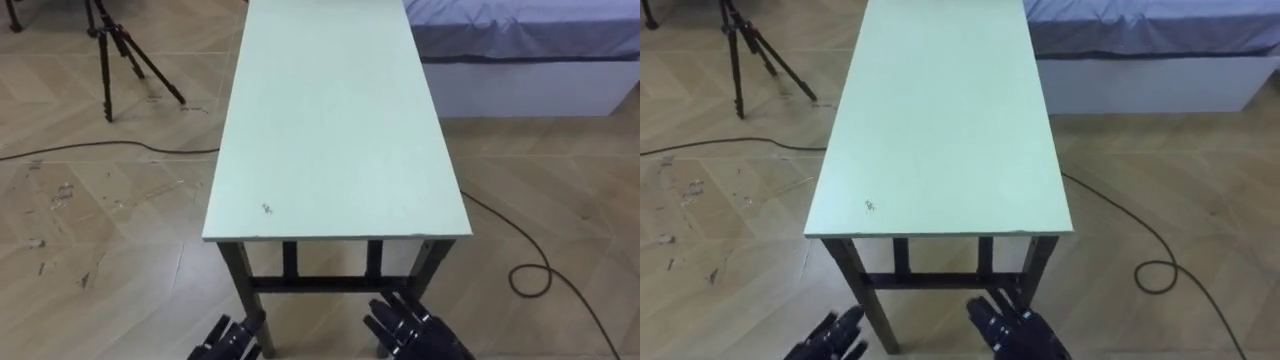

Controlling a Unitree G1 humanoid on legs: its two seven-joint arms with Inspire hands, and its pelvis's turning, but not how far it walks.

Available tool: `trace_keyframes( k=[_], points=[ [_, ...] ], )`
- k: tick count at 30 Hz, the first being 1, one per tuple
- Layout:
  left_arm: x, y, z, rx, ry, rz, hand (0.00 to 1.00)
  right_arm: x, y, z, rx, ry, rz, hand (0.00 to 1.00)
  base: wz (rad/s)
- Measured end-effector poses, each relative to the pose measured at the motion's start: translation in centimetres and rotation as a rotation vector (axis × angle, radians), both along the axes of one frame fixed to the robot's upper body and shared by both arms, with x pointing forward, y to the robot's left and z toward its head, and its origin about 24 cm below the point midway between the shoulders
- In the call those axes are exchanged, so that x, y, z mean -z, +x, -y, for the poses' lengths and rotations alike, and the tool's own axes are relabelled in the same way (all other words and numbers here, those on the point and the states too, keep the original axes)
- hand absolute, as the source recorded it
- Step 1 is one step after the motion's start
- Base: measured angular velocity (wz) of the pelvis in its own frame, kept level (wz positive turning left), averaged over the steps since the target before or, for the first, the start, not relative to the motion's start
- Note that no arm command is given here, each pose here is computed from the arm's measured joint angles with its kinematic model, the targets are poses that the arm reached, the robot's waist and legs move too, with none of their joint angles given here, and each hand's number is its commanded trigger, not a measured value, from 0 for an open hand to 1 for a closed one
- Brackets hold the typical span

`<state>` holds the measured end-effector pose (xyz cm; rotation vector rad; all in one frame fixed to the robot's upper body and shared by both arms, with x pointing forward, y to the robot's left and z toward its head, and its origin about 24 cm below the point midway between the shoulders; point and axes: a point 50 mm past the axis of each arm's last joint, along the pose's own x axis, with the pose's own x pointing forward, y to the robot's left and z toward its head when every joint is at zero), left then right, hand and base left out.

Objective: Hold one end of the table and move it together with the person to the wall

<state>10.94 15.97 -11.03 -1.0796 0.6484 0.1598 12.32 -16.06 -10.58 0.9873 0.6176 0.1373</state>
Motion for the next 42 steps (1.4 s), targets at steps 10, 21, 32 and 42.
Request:
trace_keyframes(
  k=[10, 21, 32, 42],
  points=[
    [-3.2, 3.4, 1.5, 0.051, -0.075, 0.175, 0.0, -2.3, 2.0, -1.3, -0.032, 0.082, 0.139, 0.0, -0.03],
    [-4.2, 5.2, 1.4, 0.01, -0.142, 0.213, 0.0, -2.8, 3.1, -1.7, -0.078, 0.108, 0.163, 0.0, 0.01],
    [-3.9, 6.1, 0.0, -0.079, -0.186, 0.165, 0.0, -3.3, 4.3, -1.8, -0.093, 0.111, 0.162, 0.0, -0.03],
    [-2.0, 5.6, -0.6, -0.088, -0.226, 0.037, 0.0, -3.7, 4.9, -1.4, -0.059, 0.124, 0.119, 0.0, 0.02]
  ],
)
